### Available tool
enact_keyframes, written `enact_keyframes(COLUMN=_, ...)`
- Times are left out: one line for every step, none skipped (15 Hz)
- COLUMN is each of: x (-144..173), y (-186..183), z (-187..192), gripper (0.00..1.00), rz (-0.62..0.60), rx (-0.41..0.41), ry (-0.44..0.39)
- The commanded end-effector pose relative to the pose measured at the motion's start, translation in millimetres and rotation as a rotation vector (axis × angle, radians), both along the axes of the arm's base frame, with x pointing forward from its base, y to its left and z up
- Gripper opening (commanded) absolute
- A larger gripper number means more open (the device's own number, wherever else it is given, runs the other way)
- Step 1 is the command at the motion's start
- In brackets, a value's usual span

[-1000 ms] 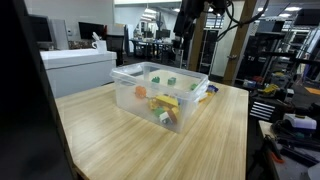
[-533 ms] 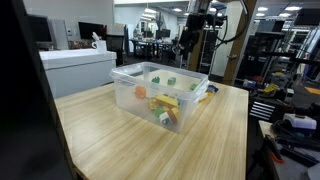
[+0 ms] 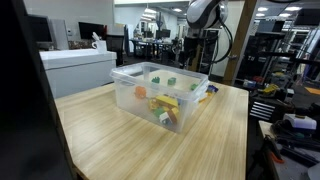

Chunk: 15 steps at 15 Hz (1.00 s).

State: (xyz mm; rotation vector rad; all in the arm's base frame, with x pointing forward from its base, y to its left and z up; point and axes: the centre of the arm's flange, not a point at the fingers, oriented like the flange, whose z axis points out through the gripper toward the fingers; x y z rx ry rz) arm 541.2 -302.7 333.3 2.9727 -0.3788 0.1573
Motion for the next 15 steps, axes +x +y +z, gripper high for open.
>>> enact_keyframes(x=23, y=-19, z=-34, gripper=1.0, rz=-0.013, rx=-0.039, ry=0.015)
enact_keyframes(x=28, y=-22, z=-43, gripper=1.0, rz=-0.013, rx=-0.043, ry=0.02)
enact_keyframes(x=32, y=-25, z=-52, gripper=1.0, rz=-0.013, rx=-0.046, ry=0.028)
enact_keyframes(x=36, y=-27, z=-59, gripper=1.0, rz=-0.011, rx=-0.048, ry=0.036)
enact_keyframes(x=40, y=-27, z=-66, gripper=1.0, rz=-0.005, rx=-0.049, ry=0.042)
enact_keyframes(x=44, y=-28, z=-72, gripper=1.0, rz=0.0, rx=-0.053, ry=0.047)
enact_keyframes(x=49, y=-27, z=-76, gripper=1.0, rz=0.006, rx=-0.054, ry=0.051)
enact_keyframes(x=53, y=-26, z=-79, gripper=1.0, rz=0.011, rx=-0.056, ry=0.053)
enact_keyframes(x=58, y=-25, z=-83, gripper=1.0, rz=0.017, rx=-0.057, ry=0.054)
enact_keyframes(x=62, y=-24, z=-85, gripper=1.0, rz=0.023, rx=-0.06, ry=0.053)
enact_keyframes(x=67, y=-22, z=-88, gripper=1.0, rz=0.031, rx=-0.062, ry=0.052)
enact_keyframes(x=70, y=-21, z=-89, gripper=1.0, rz=0.037, rx=-0.066, ry=0.051)
enact_keyframes(x=75, y=-21, z=-91, gripper=1.0, rz=0.045, rx=-0.072, ry=0.05)
enact_keyframes(x=78, y=-22, z=-91, gripper=1.0, rz=0.049, rx=-0.079, ry=0.05)
enact_keyframes(x=80, y=-23, z=-92, gripper=1.0, rz=0.054, rx=-0.086, ry=0.048)
